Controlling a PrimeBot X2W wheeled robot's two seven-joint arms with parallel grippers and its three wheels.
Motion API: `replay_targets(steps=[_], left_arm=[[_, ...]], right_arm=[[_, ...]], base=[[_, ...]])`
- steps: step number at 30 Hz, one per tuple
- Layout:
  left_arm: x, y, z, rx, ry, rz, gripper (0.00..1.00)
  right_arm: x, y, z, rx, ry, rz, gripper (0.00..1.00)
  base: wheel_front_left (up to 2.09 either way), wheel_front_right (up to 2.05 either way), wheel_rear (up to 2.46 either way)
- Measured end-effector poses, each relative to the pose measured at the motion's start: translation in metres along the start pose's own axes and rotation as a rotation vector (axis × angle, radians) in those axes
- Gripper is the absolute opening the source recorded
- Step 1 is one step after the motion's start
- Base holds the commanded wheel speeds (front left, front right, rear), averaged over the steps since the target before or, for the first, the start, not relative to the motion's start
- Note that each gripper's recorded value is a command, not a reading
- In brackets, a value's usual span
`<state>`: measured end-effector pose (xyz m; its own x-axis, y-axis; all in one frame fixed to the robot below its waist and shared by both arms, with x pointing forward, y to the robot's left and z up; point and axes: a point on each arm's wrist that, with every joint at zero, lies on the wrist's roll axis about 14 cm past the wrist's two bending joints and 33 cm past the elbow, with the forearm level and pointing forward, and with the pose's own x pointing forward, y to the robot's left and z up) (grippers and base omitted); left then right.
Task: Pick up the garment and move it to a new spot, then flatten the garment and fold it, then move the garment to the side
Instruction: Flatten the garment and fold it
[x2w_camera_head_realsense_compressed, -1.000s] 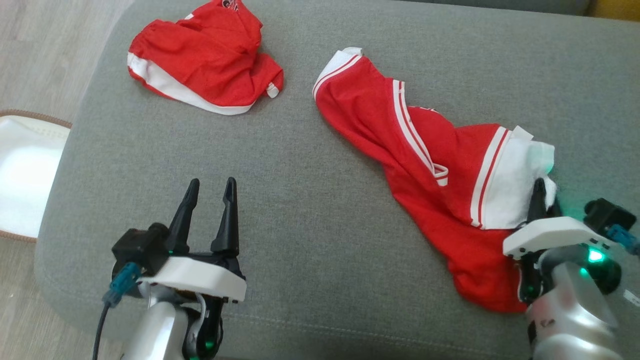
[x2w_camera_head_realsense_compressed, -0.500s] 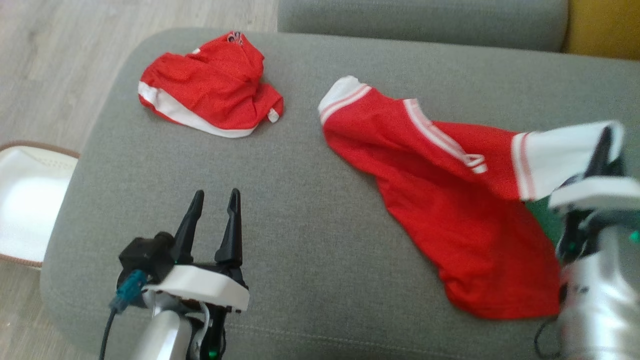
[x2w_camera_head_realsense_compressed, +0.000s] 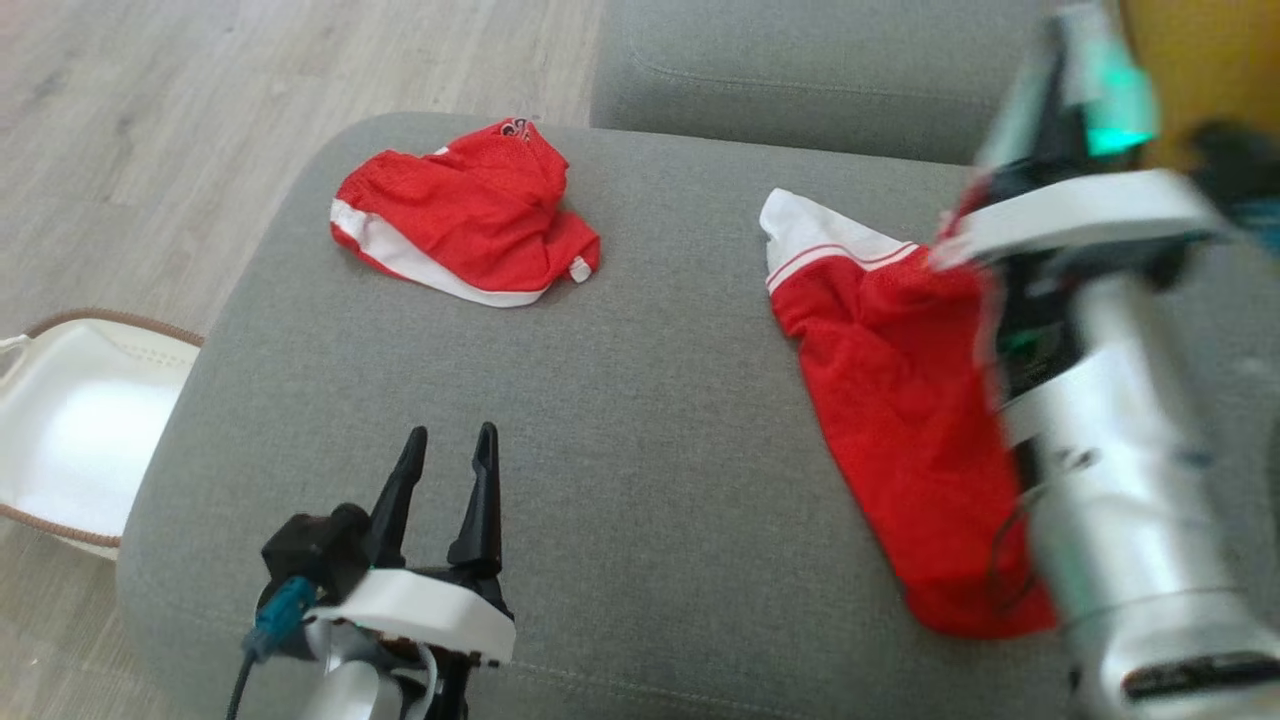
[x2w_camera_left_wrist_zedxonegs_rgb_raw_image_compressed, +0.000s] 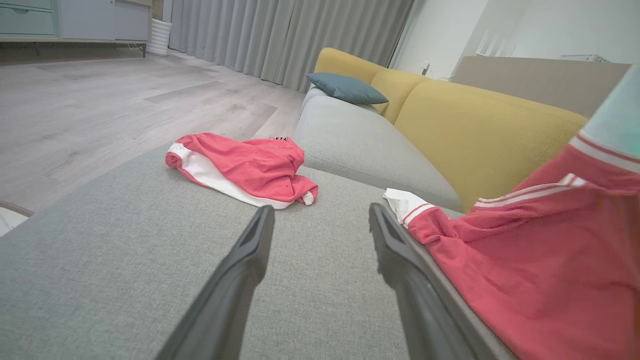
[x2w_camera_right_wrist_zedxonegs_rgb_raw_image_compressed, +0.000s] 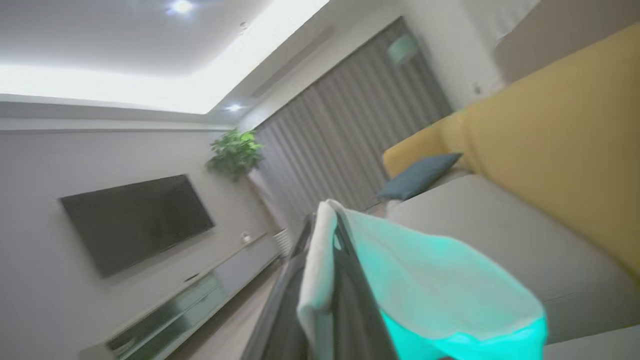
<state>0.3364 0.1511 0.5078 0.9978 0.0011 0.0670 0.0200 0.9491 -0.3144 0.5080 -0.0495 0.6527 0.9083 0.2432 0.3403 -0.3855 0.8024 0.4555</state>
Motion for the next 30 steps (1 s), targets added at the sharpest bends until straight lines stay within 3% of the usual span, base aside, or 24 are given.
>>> replay_targets(steps=[4, 9, 10, 11, 17, 23, 30], left_arm=[[-0.002, 0.0, 0.002, 0.002, -0.007, 0.006, 1.0], [-0.004, -0.001, 0.004, -0.006, -0.014, 0.009, 1.0], [-0.005, -0.001, 0.004, -0.007, -0.013, 0.01, 1.0], [-0.006, -0.001, 0.003, -0.007, -0.011, 0.011, 1.0], [-0.006, 0.0, 0.001, -0.016, -0.006, 0.021, 1.0], [-0.001, -0.003, 0.005, -0.029, -0.016, 0.017, 1.0], [0.007, -0.009, 0.015, -0.044, -0.045, -0.002, 1.0]], right_arm=[[-0.03, 0.072, -0.056, 0.102, 0.159, 0.206, 0.0], [-0.086, 0.125, -0.116, 0.151, 0.358, 0.367, 0.0], [-0.098, 0.133, -0.127, 0.148, 0.401, 0.395, 0.72], [-0.109, 0.14, -0.138, 0.153, 0.449, 0.418, 1.0], [-0.133, 0.148, -0.162, 0.126, 0.549, 0.464, 1.0], [-0.098, 0.09, -0.146, -0.016, 0.465, 0.316, 1.0], [-0.072, 0.012, -0.09, -0.222, 0.278, 0.125, 1.0]], base=[[0.0, 0.0, 0.0], [0.0, 0.0, 0.0], [0.0, 0.0, 0.0], [0.0, 0.0, 0.0], [0.0, 0.0, 0.0], [0.0, 0.0, 0.0], [0.0, 0.0, 0.0]])
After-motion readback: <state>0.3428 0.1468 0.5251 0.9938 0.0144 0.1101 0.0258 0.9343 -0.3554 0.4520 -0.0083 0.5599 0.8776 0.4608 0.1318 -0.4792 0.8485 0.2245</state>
